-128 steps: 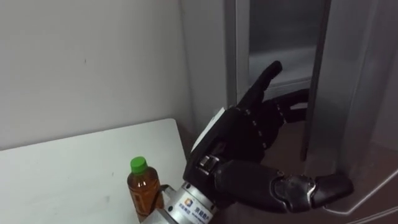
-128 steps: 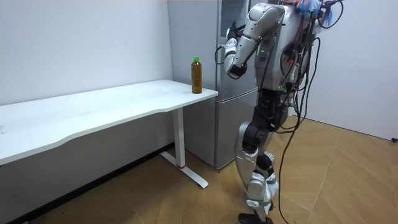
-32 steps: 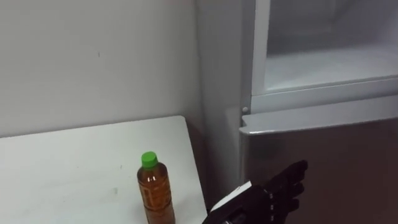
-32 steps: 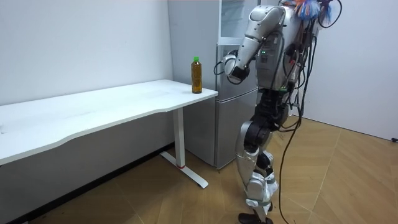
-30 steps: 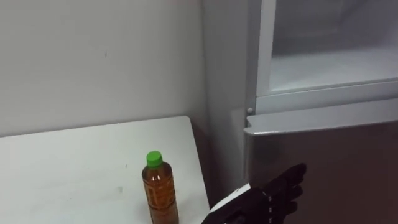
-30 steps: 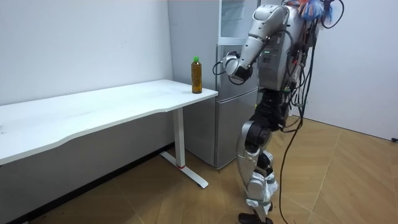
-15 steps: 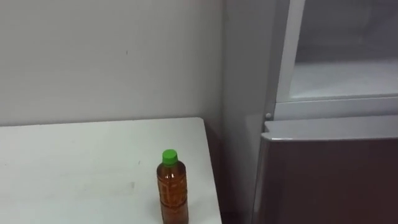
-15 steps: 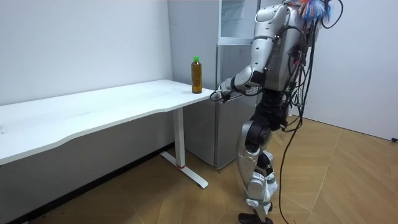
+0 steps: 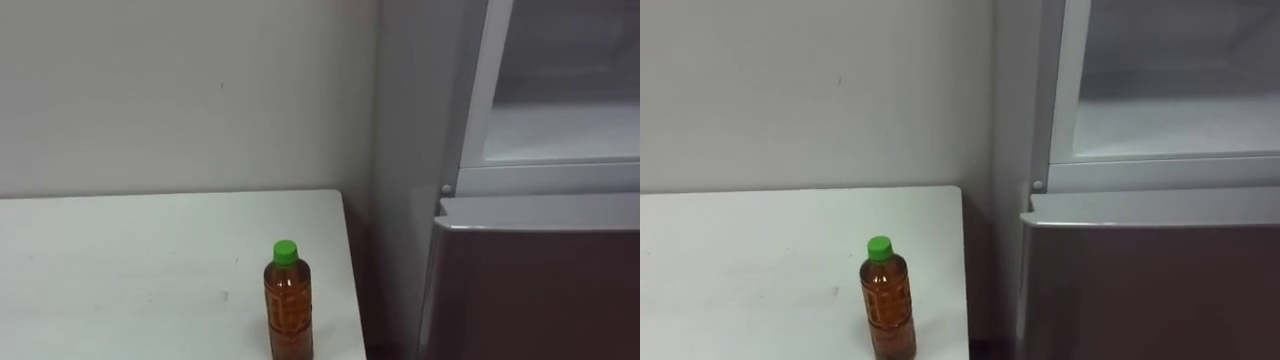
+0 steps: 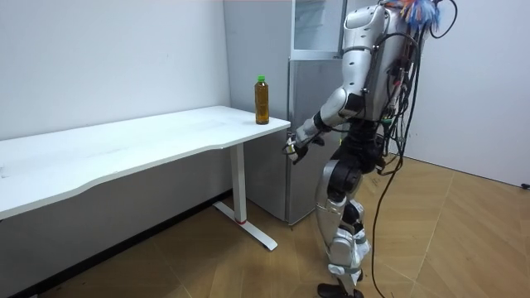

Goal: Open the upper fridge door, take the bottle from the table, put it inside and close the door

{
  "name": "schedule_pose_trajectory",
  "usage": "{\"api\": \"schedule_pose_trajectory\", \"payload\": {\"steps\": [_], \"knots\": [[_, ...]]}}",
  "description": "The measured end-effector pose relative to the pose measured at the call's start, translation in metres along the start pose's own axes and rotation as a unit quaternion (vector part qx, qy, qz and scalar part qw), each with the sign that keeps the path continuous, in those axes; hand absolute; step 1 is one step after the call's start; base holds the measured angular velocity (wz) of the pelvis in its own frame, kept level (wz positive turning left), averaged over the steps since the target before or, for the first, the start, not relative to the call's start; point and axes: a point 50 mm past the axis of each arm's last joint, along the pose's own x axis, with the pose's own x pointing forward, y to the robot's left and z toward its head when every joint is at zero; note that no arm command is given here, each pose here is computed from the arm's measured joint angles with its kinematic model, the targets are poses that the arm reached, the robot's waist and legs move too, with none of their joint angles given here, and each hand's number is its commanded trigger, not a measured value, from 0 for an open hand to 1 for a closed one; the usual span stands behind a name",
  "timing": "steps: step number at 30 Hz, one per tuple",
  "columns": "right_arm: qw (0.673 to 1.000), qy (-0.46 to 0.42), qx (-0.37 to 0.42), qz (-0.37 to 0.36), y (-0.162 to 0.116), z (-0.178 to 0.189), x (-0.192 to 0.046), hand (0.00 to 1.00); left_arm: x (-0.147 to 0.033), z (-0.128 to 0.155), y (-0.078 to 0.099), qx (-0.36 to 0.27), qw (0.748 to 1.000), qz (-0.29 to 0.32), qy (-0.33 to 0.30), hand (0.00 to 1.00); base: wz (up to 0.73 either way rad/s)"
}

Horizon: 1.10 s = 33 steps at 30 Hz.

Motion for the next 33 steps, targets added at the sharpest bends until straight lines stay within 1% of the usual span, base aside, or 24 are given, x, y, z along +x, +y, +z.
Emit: {"api": "schedule_pose_trajectory", "payload": {"steps": [2, 6, 8, 11, 15, 17, 21, 23, 25, 27, 30, 32, 33], "knots": [[1.000, 0.005, 0.003, -0.002, -0.001, -0.006, -0.002, 0.00, -0.006, -0.022, 0.009, -0.010, 0.999, 0.037, 0.035, 0.00, -0.02], [1.000, 0.014, 0.008, -0.005, -0.003, -0.014, -0.004, 0.00, -0.019, -0.050, 0.019, -0.036, 0.993, 0.089, 0.074, 0.00, -0.02], [1.000, 0.016, 0.009, -0.006, -0.003, -0.017, -0.005, 0.00, -0.029, -0.070, 0.025, -0.061, 0.984, 0.131, 0.099, 0.00, 0.00], [1.000, 0.016, 0.006, -0.008, -0.005, -0.022, -0.007, 0.00, -0.039, -0.090, 0.029, -0.091, 0.972, 0.172, 0.129, 0.00, 0.00], [1.000, 0.020, 0.008, -0.010, -0.006, -0.025, -0.008, 0.00, -0.051, -0.108, 0.030, -0.118, 0.958, 0.211, 0.155, 0.00, 0.00], [1.000, 0.025, 0.013, -0.014, -0.008, -0.030, -0.010, 0.00, -0.058, -0.120, 0.030, -0.153, 0.942, 0.246, 0.167, 0.00, 0.03], [0.999, 0.031, 0.035, -0.020, -0.010, -0.038, -0.013, 0.00, -0.073, -0.131, 0.035, -0.185, 0.921, 0.294, 0.174, 0.00, 0.08], [0.998, 0.038, 0.040, -0.023, -0.011, -0.043, -0.015, 0.00, -0.082, -0.140, 0.037, -0.199, 0.905, 0.325, 0.189, 0.00, 0.00], [0.998, 0.044, 0.045, -0.023, -0.011, -0.046, -0.015, 0.00, -0.088, -0.145, 0.039, -0.194, 0.894, 0.348, 0.204, 0.00, 0.00], [0.998, 0.047, 0.048, -0.021, -0.011, -0.047, -0.015, 0.00, -0.094, -0.150, 0.039, -0.175, 0.886, 0.367, 0.223, 0.00, 0.02], [0.997, 0.053, 0.057, -0.021, -0.010, -0.050, -0.015, 0.00, -0.101, -0.156, 0.038, -0.125, 0.879, 0.377, 0.263, 0.00, 0.04], [0.997, 0.053, 0.057, -0.021, -0.010, -0.050, -0.015, 0.00, -0.105, -0.160, 0.036, -0.081, 0.875, 0.374, 0.296, 0.00, 0.04], [0.997, 0.053, 0.056, -0.021, -0.010, -0.050, -0.015, 0.00, -0.106, -0.161, 0.036, -0.069, 0.874, 0.371, 0.306, 0.00, 0.00]]}}
